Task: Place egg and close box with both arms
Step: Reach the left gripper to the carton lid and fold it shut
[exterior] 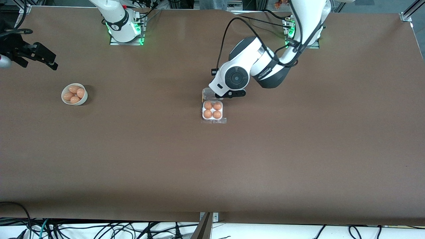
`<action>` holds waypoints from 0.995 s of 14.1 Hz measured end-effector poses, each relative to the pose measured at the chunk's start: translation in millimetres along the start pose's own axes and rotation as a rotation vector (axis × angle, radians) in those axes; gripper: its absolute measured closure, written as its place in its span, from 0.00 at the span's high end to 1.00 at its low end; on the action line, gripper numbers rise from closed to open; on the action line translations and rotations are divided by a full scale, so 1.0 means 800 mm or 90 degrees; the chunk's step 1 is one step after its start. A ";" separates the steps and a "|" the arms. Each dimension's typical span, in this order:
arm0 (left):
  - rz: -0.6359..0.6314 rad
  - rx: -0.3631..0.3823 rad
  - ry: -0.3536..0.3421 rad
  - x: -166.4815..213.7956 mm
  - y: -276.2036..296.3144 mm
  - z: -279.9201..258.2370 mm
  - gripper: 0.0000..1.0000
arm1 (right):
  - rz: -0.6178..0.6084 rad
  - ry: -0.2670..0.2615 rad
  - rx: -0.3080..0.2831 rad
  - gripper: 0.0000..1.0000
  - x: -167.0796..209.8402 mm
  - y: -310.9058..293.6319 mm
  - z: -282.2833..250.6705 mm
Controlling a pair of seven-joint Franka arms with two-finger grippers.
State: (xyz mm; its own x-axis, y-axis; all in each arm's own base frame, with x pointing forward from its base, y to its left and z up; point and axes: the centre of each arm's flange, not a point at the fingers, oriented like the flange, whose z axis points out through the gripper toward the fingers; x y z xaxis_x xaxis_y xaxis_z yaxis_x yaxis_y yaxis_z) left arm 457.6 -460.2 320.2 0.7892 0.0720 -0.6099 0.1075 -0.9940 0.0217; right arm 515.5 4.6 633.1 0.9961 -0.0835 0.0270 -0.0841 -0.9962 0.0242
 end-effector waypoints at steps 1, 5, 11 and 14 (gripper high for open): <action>0.000 -0.001 -0.009 0.006 0.006 0.013 0.14 | 0.000 -0.002 0.000 1.00 0.002 0.000 0.002; -0.021 -0.029 0.008 0.028 0.032 0.047 0.06 | 0.002 -0.003 0.000 1.00 0.004 0.001 0.004; -0.038 -0.040 0.016 0.050 0.038 0.068 0.06 | 0.014 -0.007 0.000 1.00 0.007 0.012 0.008; -0.052 -0.050 0.049 0.073 0.027 0.046 0.06 | 0.013 -0.008 0.000 1.00 0.007 0.011 0.009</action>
State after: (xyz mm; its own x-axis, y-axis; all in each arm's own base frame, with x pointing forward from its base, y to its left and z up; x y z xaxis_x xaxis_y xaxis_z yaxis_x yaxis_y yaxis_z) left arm 483.7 -480.4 255.9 0.8193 0.1622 -0.5499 0.2188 -0.9750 0.0384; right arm 520.8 -5.0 626.3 0.9944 -0.1049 0.0152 -0.1052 -0.9942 0.0241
